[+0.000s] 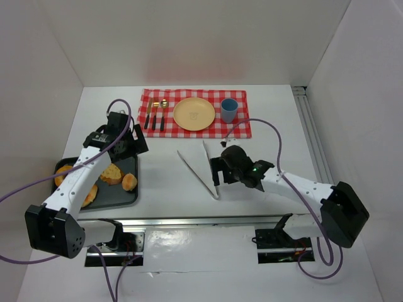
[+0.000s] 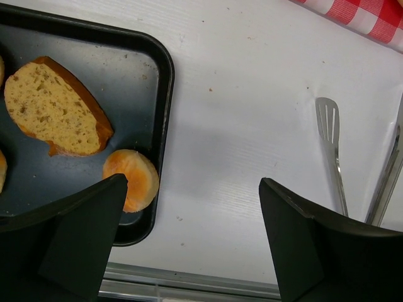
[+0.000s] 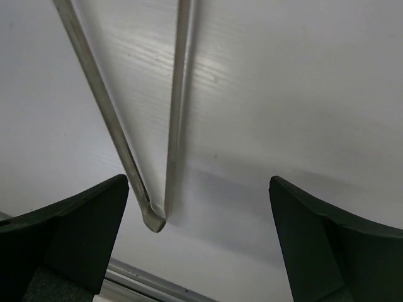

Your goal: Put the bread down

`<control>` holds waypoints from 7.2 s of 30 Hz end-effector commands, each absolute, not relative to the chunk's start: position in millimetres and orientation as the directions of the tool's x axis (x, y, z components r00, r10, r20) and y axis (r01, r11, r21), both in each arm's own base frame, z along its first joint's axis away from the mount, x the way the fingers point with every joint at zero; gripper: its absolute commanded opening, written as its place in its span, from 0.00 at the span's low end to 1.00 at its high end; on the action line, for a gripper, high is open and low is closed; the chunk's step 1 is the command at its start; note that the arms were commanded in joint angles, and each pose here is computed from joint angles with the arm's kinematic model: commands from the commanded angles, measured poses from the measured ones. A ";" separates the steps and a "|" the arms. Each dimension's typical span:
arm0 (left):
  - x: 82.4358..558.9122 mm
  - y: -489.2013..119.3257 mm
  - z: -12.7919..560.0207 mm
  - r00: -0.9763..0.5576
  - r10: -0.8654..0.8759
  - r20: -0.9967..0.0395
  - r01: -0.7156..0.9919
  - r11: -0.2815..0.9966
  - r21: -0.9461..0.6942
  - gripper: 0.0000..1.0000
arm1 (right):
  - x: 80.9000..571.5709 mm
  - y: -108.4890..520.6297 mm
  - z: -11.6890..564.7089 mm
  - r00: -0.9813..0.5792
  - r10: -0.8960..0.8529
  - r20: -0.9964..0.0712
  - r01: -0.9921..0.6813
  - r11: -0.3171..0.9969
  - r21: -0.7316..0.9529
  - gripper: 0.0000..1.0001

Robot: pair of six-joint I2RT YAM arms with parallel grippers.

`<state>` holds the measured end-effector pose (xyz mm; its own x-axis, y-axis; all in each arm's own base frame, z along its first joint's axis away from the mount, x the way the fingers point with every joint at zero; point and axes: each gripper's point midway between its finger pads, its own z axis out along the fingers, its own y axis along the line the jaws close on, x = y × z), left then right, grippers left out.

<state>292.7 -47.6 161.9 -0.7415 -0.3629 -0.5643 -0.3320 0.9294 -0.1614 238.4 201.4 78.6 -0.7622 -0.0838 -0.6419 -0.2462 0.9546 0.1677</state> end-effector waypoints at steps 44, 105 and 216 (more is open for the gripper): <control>286.9 4.2 259.8 -0.550 -0.439 -0.711 -0.445 0.874 -0.195 0.99 | 227.7 353.1 147.3 -0.537 -0.390 -0.748 -0.674 0.732 0.102 0.31; 274.0 36.1 261.6 -0.522 -0.482 -0.704 -0.451 0.856 -0.252 0.99 | 187.3 437.1 219.3 -0.386 -0.346 -0.855 -0.695 0.719 0.023 0.34; 271.2 36.1 285.6 -0.460 -0.538 -0.706 -0.453 0.826 -0.335 0.99 | 433.8 294.8 179.9 -0.523 -0.138 -0.841 -0.276 0.961 0.014 0.35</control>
